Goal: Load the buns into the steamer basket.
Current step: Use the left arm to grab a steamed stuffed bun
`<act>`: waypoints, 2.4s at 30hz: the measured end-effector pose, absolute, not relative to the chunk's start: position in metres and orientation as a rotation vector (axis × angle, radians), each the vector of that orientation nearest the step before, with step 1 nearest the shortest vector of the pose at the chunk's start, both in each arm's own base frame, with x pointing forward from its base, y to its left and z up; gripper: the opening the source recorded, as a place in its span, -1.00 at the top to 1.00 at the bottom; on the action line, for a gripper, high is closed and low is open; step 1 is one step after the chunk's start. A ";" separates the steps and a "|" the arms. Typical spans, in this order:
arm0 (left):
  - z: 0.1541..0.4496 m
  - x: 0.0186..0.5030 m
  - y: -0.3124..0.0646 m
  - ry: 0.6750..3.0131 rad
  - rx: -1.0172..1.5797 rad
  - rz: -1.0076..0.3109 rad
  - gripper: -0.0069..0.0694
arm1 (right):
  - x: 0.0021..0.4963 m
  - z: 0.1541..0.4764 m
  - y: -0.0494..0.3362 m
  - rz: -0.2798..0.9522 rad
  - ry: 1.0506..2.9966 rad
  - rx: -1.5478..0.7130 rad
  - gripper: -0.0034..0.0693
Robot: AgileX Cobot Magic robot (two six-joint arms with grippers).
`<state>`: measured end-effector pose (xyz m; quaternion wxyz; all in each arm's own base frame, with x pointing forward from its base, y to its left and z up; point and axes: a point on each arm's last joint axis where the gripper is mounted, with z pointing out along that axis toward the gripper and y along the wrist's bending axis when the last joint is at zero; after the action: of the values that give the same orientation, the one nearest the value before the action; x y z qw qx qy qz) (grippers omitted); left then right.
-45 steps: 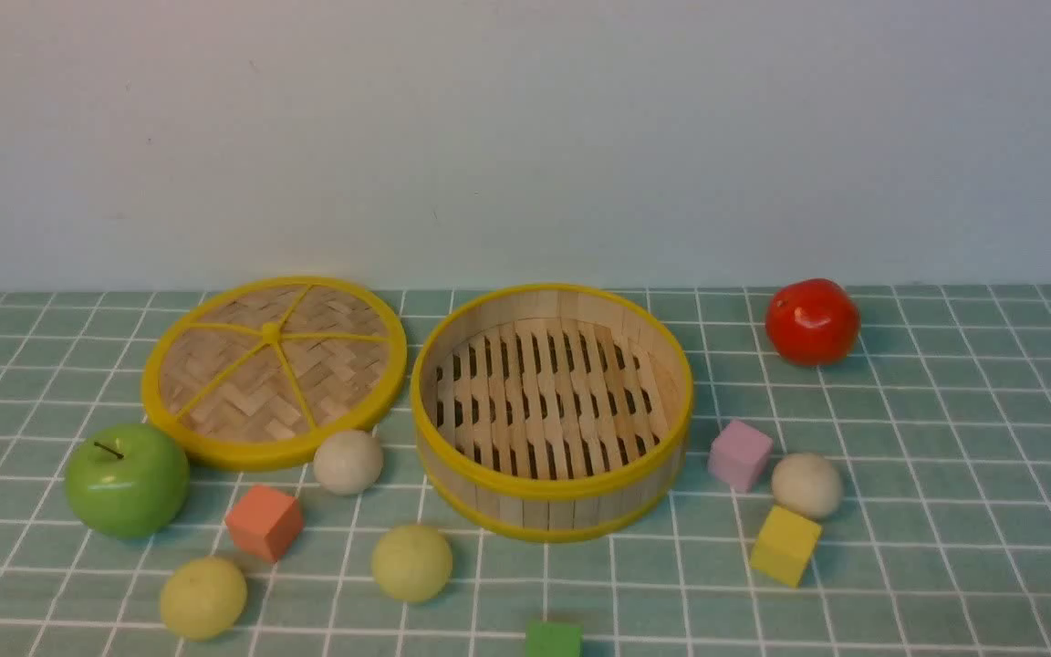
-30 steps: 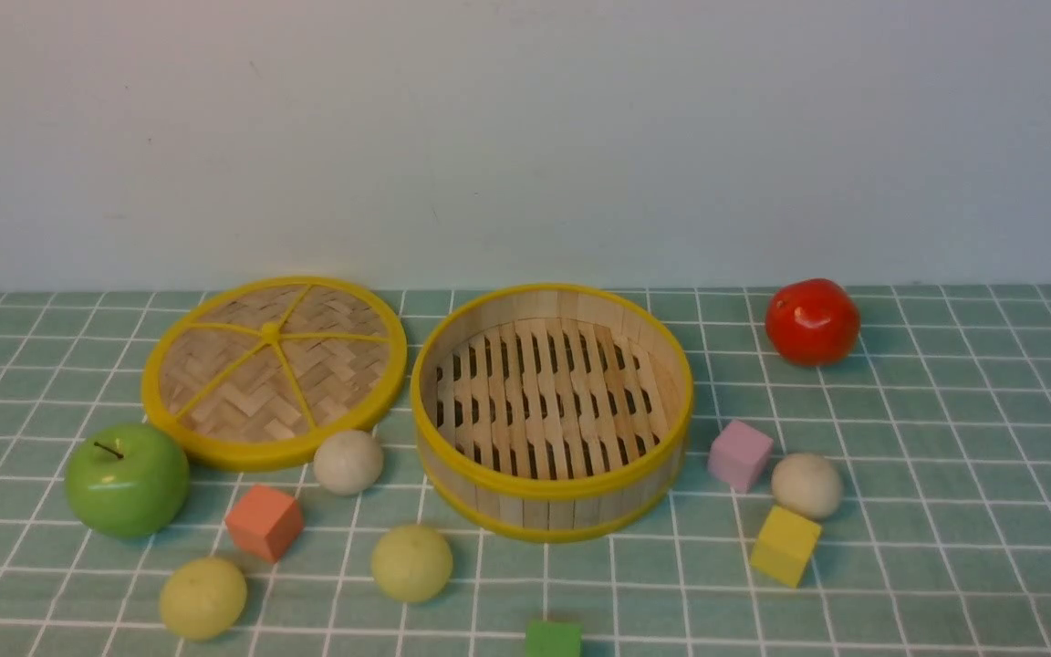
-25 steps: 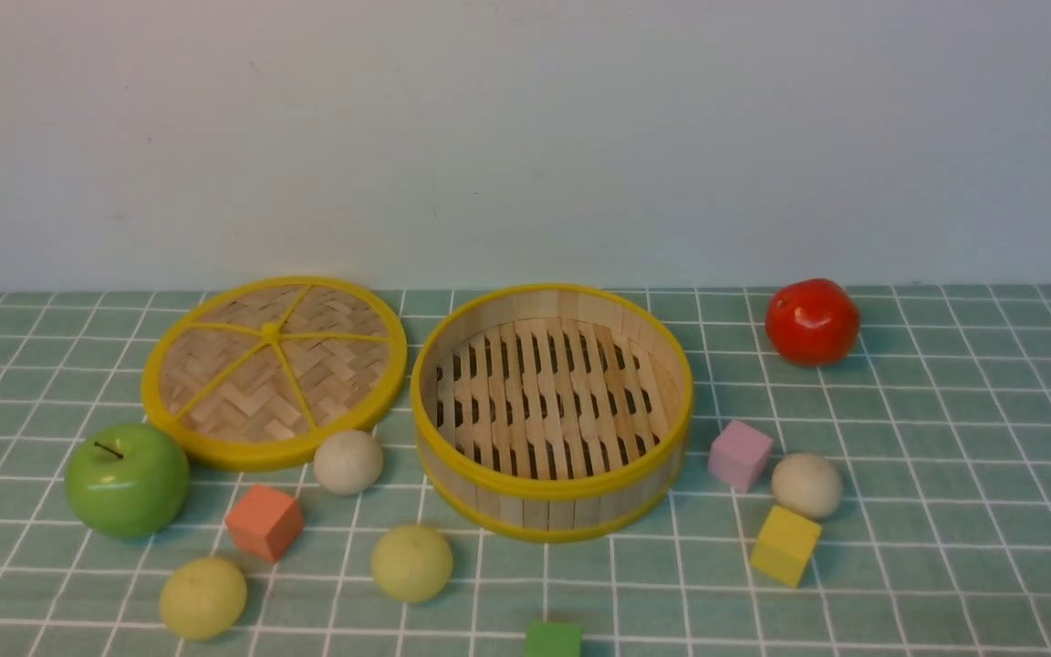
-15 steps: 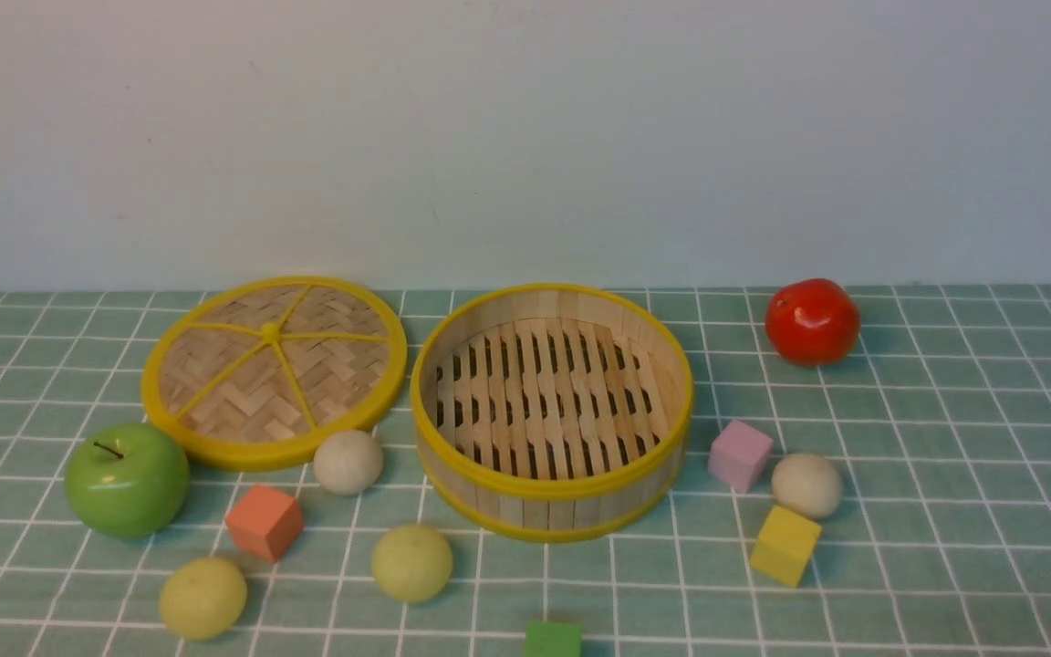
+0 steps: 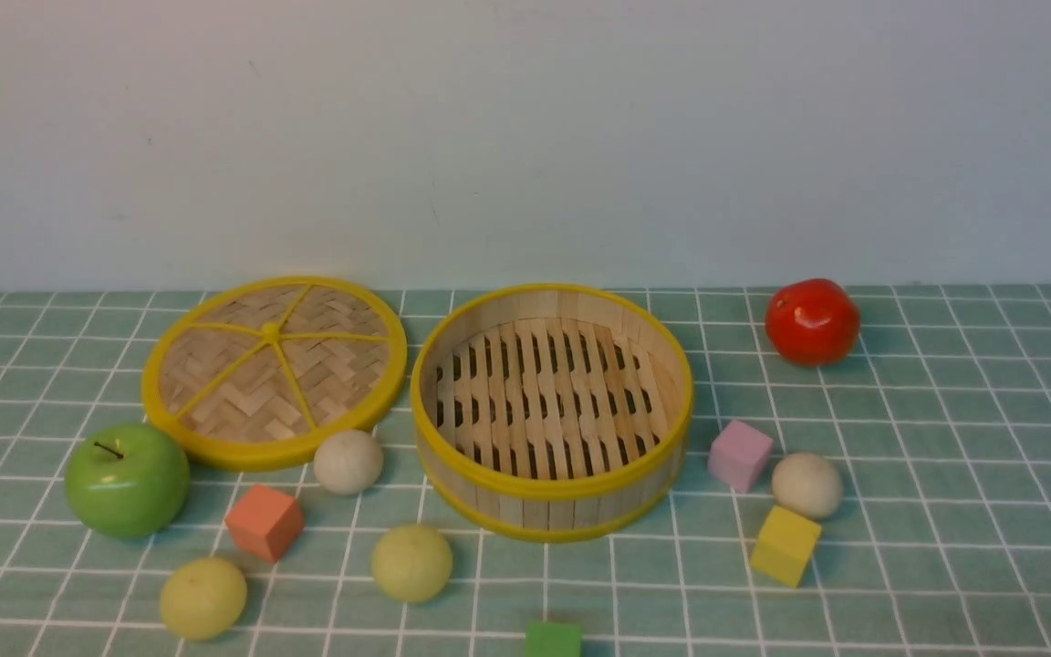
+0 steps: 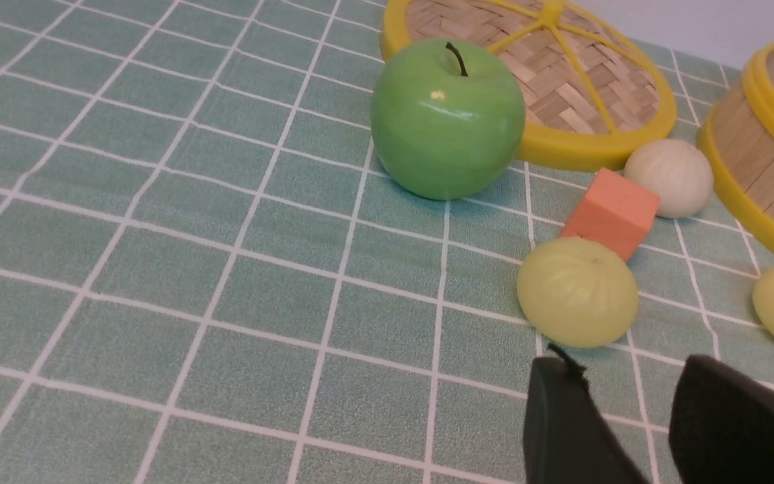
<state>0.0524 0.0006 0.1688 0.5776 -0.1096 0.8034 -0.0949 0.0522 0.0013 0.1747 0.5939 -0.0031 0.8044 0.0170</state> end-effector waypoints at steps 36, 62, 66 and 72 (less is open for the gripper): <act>0.323 0.045 -0.004 1.198 -0.321 -0.606 0.20 | 0.052 0.175 0.001 0.040 1.869 -0.007 0.25; 0.276 0.207 -0.032 2.556 -0.381 -0.385 0.20 | 0.052 0.175 0.001 0.040 1.869 -0.007 0.25; 0.275 0.225 -0.040 2.641 -0.268 -0.426 0.20 | 0.052 0.175 0.001 0.040 1.869 -0.007 0.25; 0.264 0.252 -0.042 2.730 -0.238 -0.402 0.20 | 0.052 0.175 0.001 0.040 1.869 -0.007 0.25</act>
<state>0.2520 -0.0421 0.2640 0.1848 -0.0845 0.9687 -0.1426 0.0522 0.0013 0.1747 0.5939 -0.0031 0.8044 0.0170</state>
